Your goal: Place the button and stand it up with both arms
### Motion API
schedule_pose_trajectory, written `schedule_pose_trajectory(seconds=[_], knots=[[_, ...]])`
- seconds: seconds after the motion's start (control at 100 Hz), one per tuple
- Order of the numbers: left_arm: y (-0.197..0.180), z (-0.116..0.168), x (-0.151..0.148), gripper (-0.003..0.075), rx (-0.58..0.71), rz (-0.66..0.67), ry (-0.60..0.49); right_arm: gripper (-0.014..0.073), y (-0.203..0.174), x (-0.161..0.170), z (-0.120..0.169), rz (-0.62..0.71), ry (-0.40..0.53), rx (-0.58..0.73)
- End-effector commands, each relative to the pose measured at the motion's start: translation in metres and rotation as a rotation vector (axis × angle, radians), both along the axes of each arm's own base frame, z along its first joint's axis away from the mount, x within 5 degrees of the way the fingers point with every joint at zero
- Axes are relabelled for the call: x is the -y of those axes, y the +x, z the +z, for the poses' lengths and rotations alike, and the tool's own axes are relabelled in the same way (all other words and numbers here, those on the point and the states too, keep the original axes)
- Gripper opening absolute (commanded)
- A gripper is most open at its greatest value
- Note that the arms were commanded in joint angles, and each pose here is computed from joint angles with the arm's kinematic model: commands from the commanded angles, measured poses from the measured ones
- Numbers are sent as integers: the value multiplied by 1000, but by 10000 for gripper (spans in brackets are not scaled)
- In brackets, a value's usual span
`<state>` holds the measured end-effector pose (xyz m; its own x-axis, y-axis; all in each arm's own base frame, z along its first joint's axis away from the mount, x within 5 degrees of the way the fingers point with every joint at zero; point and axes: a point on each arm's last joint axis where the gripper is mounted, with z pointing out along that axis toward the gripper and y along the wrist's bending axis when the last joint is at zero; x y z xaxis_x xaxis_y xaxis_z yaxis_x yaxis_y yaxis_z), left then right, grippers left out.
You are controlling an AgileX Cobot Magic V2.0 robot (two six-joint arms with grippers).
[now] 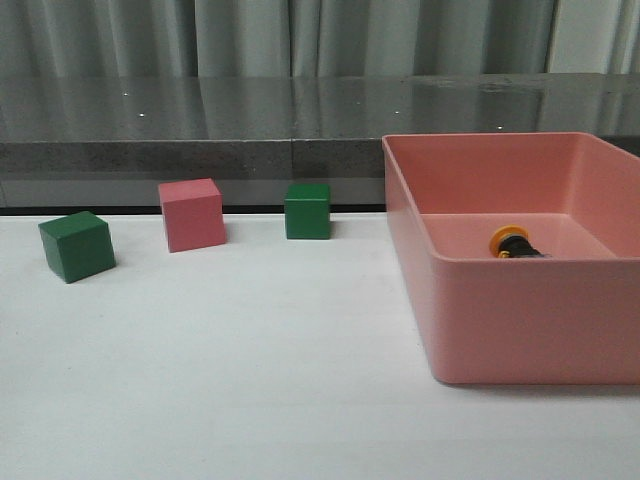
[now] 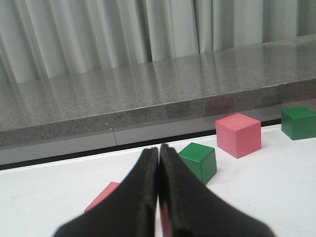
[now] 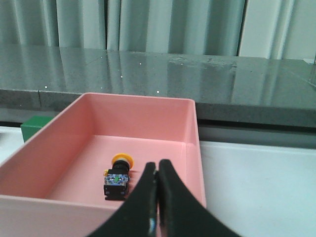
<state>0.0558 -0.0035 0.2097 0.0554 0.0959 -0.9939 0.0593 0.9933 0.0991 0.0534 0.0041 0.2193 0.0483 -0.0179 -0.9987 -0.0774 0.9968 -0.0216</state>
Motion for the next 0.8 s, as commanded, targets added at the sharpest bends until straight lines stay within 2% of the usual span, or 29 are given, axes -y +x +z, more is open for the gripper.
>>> schedule_pose_trajectory(seconds=[0.0, 0.24, 0.31, 0.41, 0.49, 0.66, 0.73, 0.79], knots=[[-2, -1, 0, -19, 76, -5, -27, -110, -4, 1, 40, -4, 4, 56], [-2, -1, 0, -19, 76, -5, -27, -110, 12, 0, 114, -9, -21, -328], [-2, -1, 0, -19, 76, -5, -27, -110, 25, -1, 134, -8, -25, -403], [-2, -1, 0, -19, 76, -5, -27, -110, 45, -4, 157, 0, -11, -414], [-2, -1, 0, -19, 76, -5, -27, -110, 60, -6, 164, 11, 9, -419], [-2, -1, 0, -19, 76, -5, -27, -99, 89, -11, 156, 31, 52, -487], [-2, -1, 0, -19, 76, -5, -27, -34, 99, -12, 151, 34, 44, -520], [-2, -1, 0, -19, 76, -5, -27, 96, 108, -14, 145, 45, 34, -554]])
